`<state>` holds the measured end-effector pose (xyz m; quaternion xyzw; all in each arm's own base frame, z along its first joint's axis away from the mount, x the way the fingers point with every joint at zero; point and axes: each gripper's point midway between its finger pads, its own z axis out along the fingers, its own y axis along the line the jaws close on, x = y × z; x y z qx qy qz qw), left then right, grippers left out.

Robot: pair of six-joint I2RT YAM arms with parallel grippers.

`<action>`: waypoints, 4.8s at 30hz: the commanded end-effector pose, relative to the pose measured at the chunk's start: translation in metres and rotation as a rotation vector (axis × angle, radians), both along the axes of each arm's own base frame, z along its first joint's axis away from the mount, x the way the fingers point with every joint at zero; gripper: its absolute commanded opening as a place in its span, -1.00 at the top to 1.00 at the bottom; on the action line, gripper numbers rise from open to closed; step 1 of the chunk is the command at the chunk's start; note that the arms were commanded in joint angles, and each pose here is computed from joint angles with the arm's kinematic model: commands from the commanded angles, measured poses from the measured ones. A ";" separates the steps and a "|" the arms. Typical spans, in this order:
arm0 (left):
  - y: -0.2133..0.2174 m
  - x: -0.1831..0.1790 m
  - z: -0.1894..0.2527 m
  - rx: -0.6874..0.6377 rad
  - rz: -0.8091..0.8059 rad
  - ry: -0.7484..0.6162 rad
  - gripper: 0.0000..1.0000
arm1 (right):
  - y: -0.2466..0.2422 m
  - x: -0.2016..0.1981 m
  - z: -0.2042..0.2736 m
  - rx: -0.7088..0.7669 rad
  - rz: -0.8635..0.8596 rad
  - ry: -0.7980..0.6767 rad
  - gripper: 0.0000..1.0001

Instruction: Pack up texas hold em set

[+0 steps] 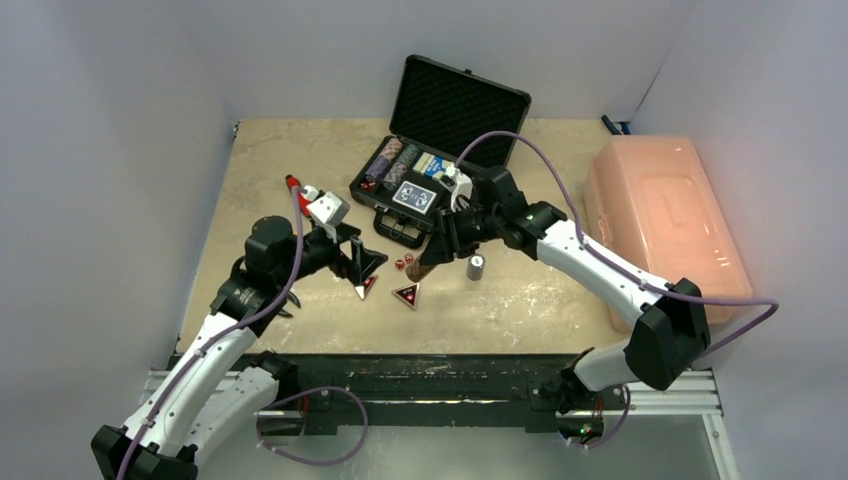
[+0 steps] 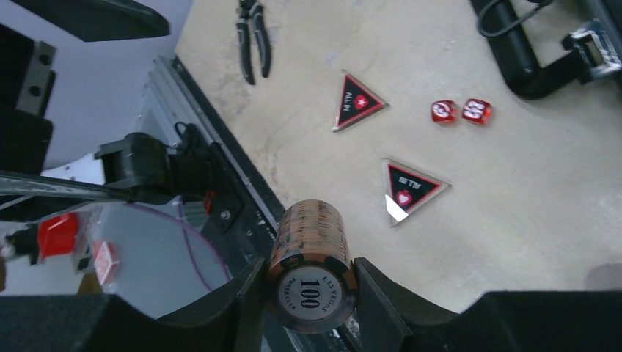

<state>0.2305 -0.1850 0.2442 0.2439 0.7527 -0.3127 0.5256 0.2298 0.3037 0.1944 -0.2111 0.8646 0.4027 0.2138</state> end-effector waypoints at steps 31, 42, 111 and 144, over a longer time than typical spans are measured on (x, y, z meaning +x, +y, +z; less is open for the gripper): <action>-0.058 -0.031 -0.011 0.045 -0.431 -0.325 -0.51 | 0.039 -0.006 0.061 0.230 0.173 0.028 1.00; -0.065 -0.021 -0.014 0.039 -0.404 -0.289 -0.41 | 0.045 -0.008 0.062 0.243 0.187 0.040 1.00; -0.051 -0.001 -0.019 0.138 -0.163 0.062 1.00 | -0.073 0.056 0.087 -0.072 -0.563 -0.396 -0.98; -0.066 0.064 -0.023 0.282 0.021 0.423 1.00 | -0.154 0.070 0.099 -0.221 -0.893 -0.589 -0.98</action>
